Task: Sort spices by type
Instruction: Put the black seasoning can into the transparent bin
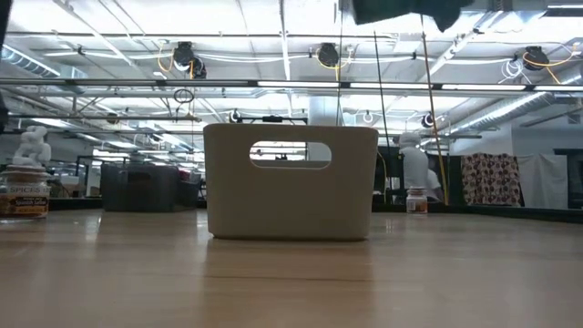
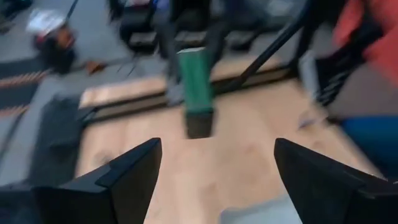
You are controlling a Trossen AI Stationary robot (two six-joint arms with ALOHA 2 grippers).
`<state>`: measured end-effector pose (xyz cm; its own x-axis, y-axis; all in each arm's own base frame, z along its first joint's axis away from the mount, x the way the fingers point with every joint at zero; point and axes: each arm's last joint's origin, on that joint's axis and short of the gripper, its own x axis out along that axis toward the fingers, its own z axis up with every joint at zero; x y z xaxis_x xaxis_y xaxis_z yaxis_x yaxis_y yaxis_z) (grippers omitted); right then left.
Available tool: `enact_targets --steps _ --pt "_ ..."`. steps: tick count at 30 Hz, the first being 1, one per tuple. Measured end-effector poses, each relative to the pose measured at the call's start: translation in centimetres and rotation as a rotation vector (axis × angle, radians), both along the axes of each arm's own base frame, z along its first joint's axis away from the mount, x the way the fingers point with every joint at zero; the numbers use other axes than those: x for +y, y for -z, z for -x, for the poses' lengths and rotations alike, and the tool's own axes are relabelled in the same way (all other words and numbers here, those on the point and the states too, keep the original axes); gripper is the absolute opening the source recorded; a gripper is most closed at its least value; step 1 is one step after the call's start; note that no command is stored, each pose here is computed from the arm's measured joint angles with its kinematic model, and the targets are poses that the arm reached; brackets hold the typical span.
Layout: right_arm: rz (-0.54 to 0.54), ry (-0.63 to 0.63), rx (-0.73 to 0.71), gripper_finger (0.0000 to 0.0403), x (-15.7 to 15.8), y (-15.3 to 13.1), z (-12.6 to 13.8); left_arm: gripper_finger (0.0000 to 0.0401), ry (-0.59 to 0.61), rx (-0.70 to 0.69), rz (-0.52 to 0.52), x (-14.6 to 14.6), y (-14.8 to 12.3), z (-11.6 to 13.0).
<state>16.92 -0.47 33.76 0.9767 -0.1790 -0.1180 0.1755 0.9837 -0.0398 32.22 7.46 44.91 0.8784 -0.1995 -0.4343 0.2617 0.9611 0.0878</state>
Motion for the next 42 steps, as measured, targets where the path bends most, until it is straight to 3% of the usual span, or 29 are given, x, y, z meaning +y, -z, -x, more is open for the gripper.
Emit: enact_targets --steps 3,8,15,22,29,38,42 --pt "-0.025 -0.003 -0.190 0.0117 0.0 1.4 1.5 0.0318 0.082 -0.093 0.069 0.0 0.4 0.6" --pt "-0.072 -0.067 -0.497 0.0117 0.2 4.2 2.6 0.0318 0.113 -0.293 0.080 -0.8 3.6 -1.4" --pt "-0.091 -0.113 -0.701 0.0116 0.3 6.1 3.3 0.0318 0.044 -0.671 0.169 -1.2 7.0 -3.7" --pt "-0.077 -0.101 -0.687 0.0116 0.2 6.5 2.7 0.0318 -0.158 -0.758 0.287 -0.9 10.7 -6.8" --pt "-0.076 -0.069 -0.669 0.0116 0.2 6.9 2.1 0.0318 -0.067 -0.815 0.352 -1.0 12.3 -8.1" --pt "-0.074 -0.057 -0.665 0.0116 0.1 7.0 2.0 0.0318 -0.073 -0.807 0.350 -1.0 12.5 -8.2" --pt "-0.080 0.004 -0.653 0.0116 -0.1 7.1 1.8 0.0318 -0.084 -0.811 0.347 -1.3 12.5 -8.3"
